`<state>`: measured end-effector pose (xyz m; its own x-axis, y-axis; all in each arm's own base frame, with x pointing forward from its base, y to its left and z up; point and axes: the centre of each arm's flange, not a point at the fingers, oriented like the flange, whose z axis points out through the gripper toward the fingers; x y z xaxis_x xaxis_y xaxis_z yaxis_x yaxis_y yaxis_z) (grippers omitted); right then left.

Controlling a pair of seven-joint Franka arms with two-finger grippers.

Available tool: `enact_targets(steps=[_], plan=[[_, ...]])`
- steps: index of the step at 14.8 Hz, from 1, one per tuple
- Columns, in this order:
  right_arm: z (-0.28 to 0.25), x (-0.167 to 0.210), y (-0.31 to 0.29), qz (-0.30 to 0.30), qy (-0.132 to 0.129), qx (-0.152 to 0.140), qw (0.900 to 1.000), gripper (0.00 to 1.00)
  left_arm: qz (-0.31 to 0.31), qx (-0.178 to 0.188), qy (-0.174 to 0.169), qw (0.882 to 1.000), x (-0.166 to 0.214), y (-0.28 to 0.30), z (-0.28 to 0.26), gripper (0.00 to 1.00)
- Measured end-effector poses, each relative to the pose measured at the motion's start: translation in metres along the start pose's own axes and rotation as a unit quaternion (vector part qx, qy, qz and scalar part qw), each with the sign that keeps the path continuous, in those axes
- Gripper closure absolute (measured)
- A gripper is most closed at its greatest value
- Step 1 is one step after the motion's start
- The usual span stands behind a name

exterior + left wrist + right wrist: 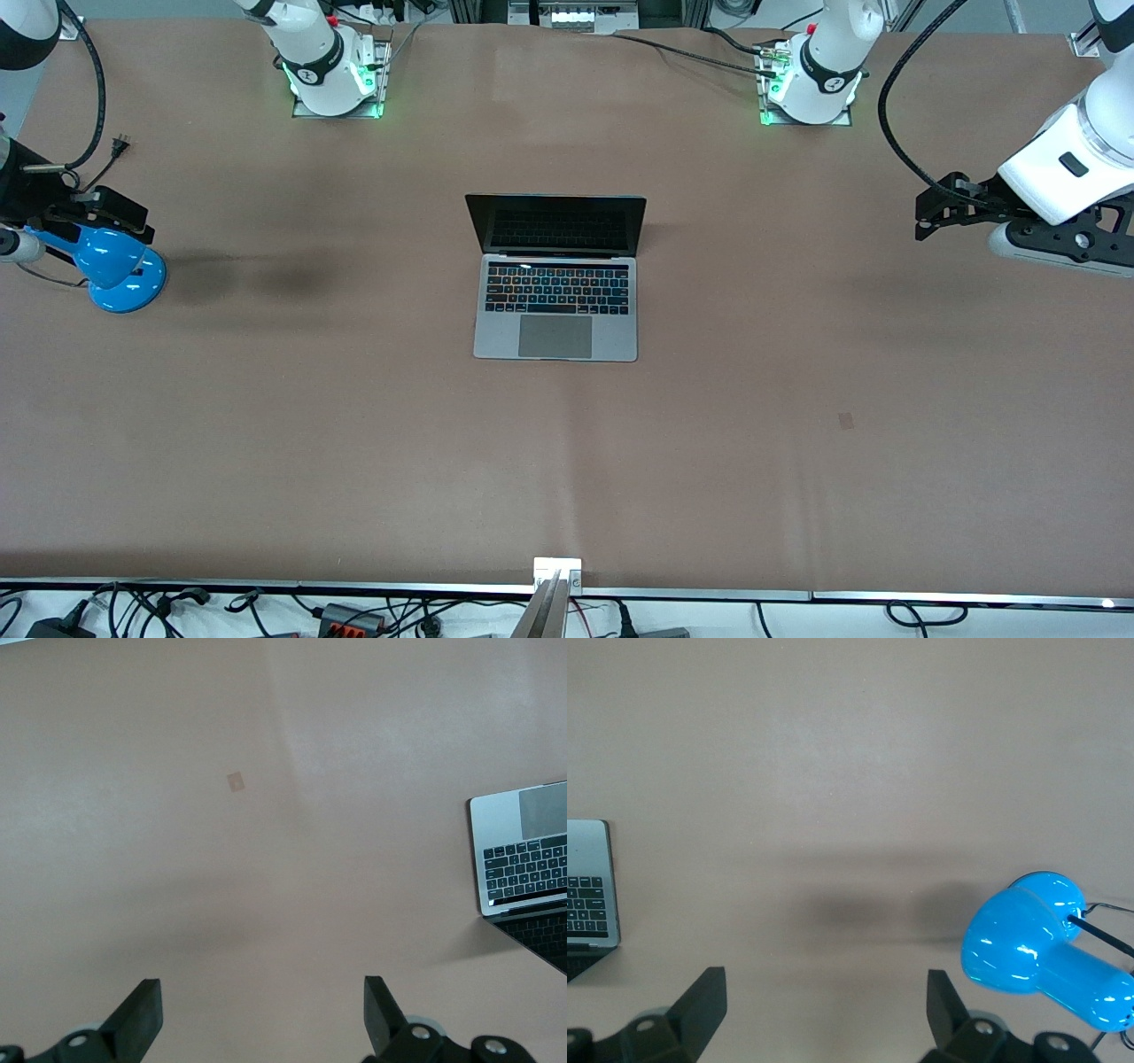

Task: Close laptop with both arms from behind
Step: 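Raise both grippers from rest and swing them toward the laptop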

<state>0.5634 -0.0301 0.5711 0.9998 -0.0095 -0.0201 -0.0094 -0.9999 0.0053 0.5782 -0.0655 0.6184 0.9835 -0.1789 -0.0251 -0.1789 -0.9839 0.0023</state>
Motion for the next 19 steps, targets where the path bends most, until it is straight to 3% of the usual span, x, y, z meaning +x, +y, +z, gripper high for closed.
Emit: enact_targets(steps=[9, 10, 19], plan=[[-0.001, -0.001, -0.003, -0.002, 0.001, 0.0, 1.0, 0.0, -0.001, 0.0, 0.0, 1.0, 0.0, -0.001, 0.0, 0.0], [-0.001, -0.001, -0.003, -0.003, 0.0, 0.0, 1.0, 0.07, -0.001, 0.0, 0.0, 1.0, 0.0, -0.001, 0.0, 0.0], [0.002, -0.003, -0.014, -0.012, -0.01, 0.0, 1.0, 0.99, -0.001, 0.0, -0.003, 1.0, -0.001, -0.002, 0.001, 0.0]])
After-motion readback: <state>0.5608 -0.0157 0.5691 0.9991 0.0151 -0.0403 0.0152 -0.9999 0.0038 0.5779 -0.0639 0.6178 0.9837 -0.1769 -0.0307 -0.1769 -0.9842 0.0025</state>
